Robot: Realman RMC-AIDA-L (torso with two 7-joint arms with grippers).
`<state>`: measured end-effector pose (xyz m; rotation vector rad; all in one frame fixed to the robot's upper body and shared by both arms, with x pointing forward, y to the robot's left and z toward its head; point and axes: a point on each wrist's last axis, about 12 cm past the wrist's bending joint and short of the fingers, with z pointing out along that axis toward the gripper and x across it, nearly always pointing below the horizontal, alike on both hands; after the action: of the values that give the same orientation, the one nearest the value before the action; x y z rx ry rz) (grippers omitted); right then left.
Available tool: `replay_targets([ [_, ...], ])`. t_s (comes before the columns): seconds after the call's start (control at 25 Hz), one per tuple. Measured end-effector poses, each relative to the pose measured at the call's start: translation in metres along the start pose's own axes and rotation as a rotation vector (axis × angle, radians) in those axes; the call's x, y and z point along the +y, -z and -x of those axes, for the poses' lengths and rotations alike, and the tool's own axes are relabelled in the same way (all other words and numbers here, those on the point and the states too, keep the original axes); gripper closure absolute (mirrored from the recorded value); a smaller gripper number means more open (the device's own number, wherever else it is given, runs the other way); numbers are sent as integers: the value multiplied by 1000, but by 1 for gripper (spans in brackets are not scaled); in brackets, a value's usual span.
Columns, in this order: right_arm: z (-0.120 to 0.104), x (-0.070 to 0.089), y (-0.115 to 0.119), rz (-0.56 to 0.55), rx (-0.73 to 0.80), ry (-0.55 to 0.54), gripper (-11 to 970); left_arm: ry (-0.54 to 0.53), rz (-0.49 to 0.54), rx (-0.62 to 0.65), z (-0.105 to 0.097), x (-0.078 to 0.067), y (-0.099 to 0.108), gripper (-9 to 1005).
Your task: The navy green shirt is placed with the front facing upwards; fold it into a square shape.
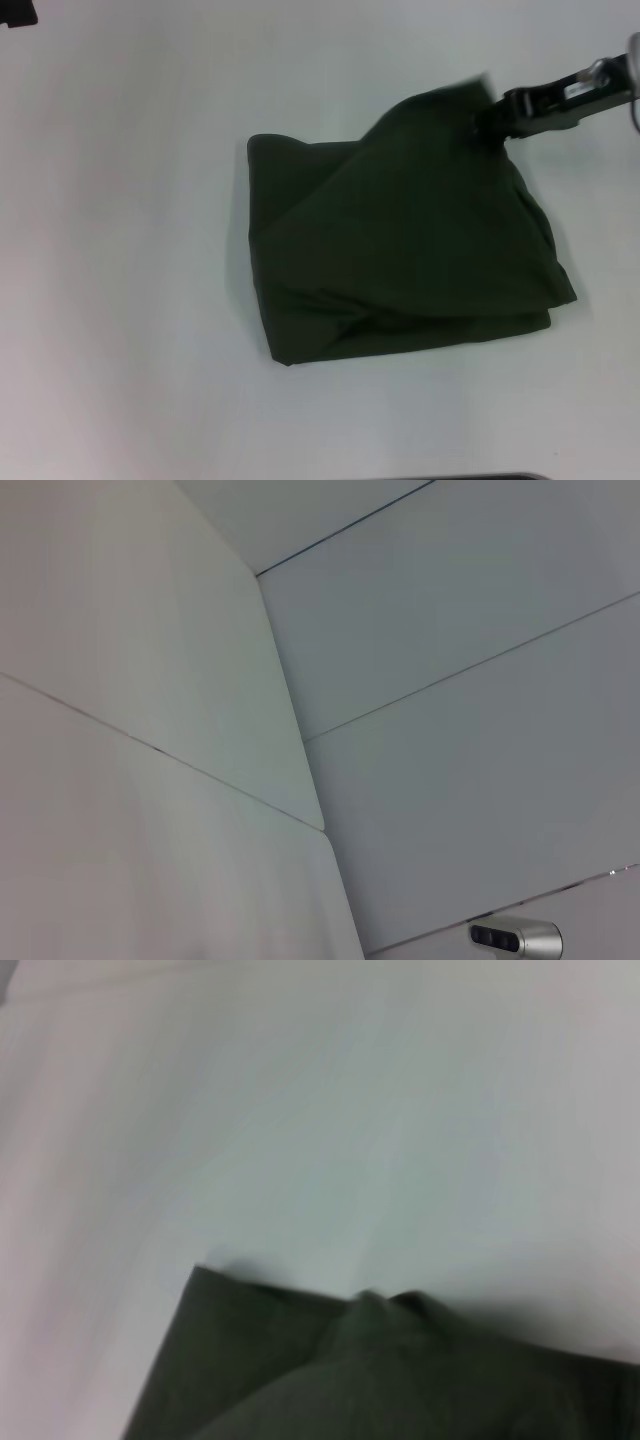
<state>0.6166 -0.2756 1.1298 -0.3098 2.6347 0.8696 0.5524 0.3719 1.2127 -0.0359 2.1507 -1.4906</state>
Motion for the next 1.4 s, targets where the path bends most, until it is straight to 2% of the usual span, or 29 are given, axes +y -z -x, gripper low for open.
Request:
replay_targets([
  [0.12, -1, 1, 11, 73, -18, -31, 428, -2, -1, -2, 0, 0, 0, 400],
  [0.28, 0, 13, 22, 196, -22, -25, 427, -1, 0, -3, 0, 0, 1, 400],
  [0.44, 1, 25, 24, 263, -19, -6, 427, 0, 0, -1, -1, 1, 1, 400],
  [0.6, 0, 27, 12, 212, 30, 3, 427, 0, 0, -1, -1, 1, 2, 400],
  [0.76, 0, 19, -1, 115, 14, -8, 427, -1, 2, -1, -1, 1, 1, 400],
  [0.88, -4, 14, -10, 94, -10, -19, 428, -1, 2, 2, -1, 1, 0, 400],
  [1.12, -13, 4, -23, 21, 44, -39, 428, -3, 6, -1, -1, 1, -2, 400],
  [1.28, -11, 5, -17, 15, 66, -28, 428, -4, 6, -1, 0, 1, -3, 400],
  [1.4, -3, 14, 2, 75, 53, -4, 429, -6, 5, 0, 1, 0, -3, 400],
])
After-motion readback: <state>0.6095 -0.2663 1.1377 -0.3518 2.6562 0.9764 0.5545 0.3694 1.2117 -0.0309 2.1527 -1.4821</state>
